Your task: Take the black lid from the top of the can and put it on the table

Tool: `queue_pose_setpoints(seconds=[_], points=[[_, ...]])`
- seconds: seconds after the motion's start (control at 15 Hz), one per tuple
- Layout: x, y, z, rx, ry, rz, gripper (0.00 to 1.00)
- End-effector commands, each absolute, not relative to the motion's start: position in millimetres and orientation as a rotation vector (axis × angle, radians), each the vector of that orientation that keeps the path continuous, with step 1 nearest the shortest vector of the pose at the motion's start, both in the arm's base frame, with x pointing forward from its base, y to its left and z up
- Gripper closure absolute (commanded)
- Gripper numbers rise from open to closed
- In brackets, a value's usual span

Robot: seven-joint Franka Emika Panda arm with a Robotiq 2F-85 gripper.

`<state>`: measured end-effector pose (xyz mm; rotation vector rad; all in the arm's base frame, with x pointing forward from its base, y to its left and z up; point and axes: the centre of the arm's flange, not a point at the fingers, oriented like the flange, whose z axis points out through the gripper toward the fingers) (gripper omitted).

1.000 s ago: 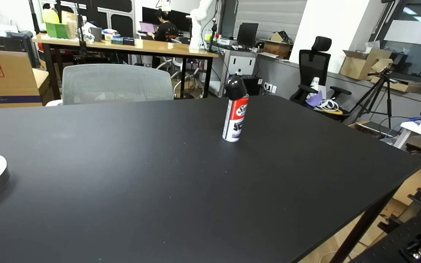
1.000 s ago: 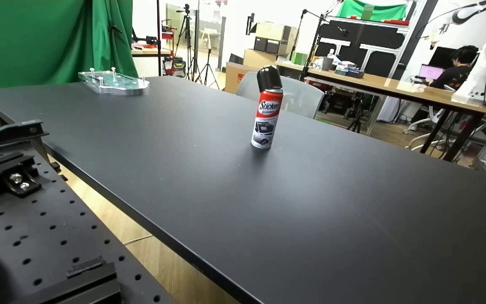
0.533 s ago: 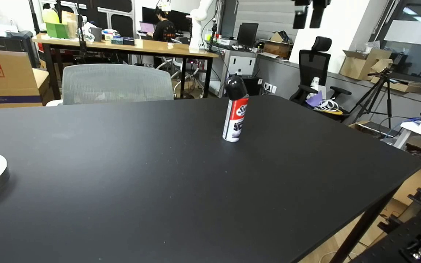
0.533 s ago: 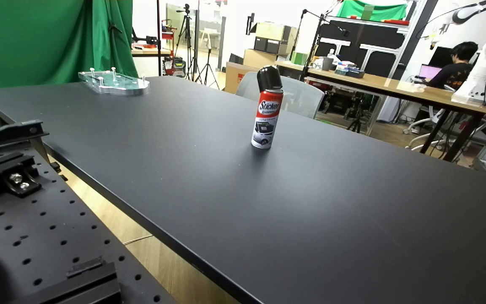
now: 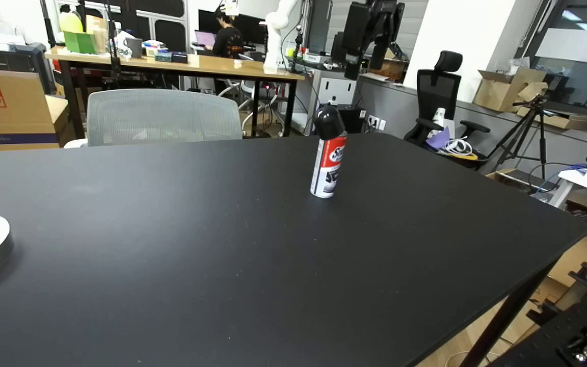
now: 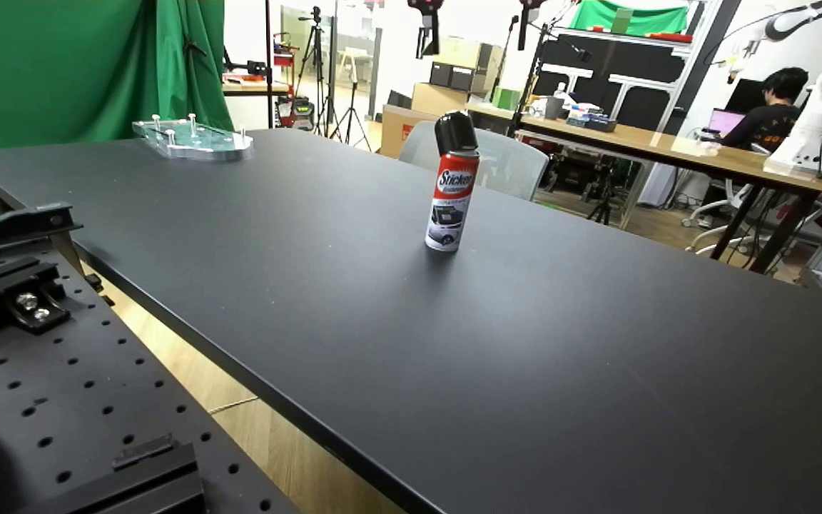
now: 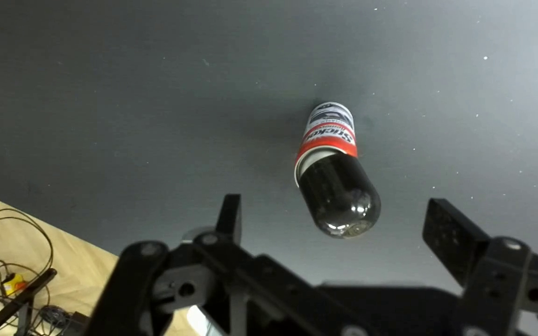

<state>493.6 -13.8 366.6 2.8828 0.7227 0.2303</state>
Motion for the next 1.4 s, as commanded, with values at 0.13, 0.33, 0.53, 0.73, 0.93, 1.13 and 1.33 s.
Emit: queue_pose_setpoints(seconds=[0.13, 0.33, 0.53, 0.73, 0.93, 1.13, 1.33], points=[[494.7, -14.2, 364.8, 2.876, 0.727, 0.227, 0.0], [508.8, -12.2, 345.2, 2.886, 0.68, 0.156, 0.0], [521.9, -9.8, 323.6, 2.899, 0.632, 0.1, 0.0], [537.2, -5.4, 304.4, 2.915, 0.568, 0.079, 0.0], [547.2, 3.9, 293.5, 2.926, 0.559, 0.07, 0.0], [553.8, 14.8, 288.1, 2.928, 0.578, 0.071, 0.0], [559.2, 22.1, 285.8, 2.933, 0.586, 0.063, 0.2]])
